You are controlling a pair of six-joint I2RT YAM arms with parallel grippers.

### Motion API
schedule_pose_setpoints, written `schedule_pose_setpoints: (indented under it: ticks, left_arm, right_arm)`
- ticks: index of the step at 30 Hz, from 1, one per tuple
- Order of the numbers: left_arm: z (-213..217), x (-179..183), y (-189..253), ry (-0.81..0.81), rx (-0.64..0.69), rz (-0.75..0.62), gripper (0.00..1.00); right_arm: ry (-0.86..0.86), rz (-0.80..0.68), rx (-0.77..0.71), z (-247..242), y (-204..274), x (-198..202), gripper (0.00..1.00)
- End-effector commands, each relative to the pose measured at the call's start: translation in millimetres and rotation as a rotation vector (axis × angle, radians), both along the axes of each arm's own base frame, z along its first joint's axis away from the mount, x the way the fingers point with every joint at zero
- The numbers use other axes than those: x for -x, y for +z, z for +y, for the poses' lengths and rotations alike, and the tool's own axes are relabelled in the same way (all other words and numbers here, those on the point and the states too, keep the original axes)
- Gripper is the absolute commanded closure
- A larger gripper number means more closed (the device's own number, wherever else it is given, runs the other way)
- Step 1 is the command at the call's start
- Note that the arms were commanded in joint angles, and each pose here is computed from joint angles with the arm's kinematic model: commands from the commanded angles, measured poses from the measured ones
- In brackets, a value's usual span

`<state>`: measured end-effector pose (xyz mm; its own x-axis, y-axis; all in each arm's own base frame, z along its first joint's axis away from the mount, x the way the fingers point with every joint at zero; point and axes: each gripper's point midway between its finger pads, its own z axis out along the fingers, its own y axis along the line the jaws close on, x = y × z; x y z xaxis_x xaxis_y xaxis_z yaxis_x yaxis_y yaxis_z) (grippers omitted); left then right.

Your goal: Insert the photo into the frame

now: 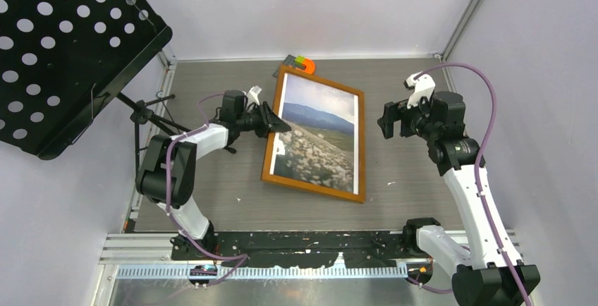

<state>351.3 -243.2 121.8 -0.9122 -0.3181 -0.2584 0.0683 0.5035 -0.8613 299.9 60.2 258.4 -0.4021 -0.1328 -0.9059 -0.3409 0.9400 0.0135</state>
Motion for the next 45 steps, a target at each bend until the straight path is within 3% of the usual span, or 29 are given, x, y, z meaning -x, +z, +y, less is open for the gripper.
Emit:
schedule_pose_setpoints:
  ticks: [1,10,21,26,31,39,45]
  left_arm:
    - [6.5,-15.6,-31.2,0.090,-0.026,-0.009,0.93]
    - [4.0,-12.6,-61.4,0.091,-0.015,0.040,0.71]
    - [-2.3,-7.1,-87.9,0.075,-0.019,0.106,0.55]
    - [-0.3,-1.3,-97.7,0.076,-0.064,0.127,0.46]
    - [3.6,3.4,-101.4,0.074,-0.146,0.140,0.30]
    - [12.5,14.0,-106.5,0.074,-0.287,0.166,0.24]
    - [14.5,22.8,-105.0,0.069,-0.316,0.173,0.21]
  right_arm:
    - [0.055,-0.070,-0.013,8.2,-0.4,-8.8,0.05]
    - [0.146,-0.028,-0.025,21.8,-41.3,-12.8,0.05]
    - [0.142,-0.009,0.001,18.6,-51.1,-12.3,0.05]
    - [0.144,-0.007,0.003,18.5,-52.8,-12.6,0.05]
    - [0.145,-0.001,0.006,18.1,-54.8,-13.5,0.05]
    - [0.145,0.003,0.015,17.0,-57.5,-13.0,0.05]
    - [0.143,0.003,0.025,15.6,-57.8,-13.0,0.05]
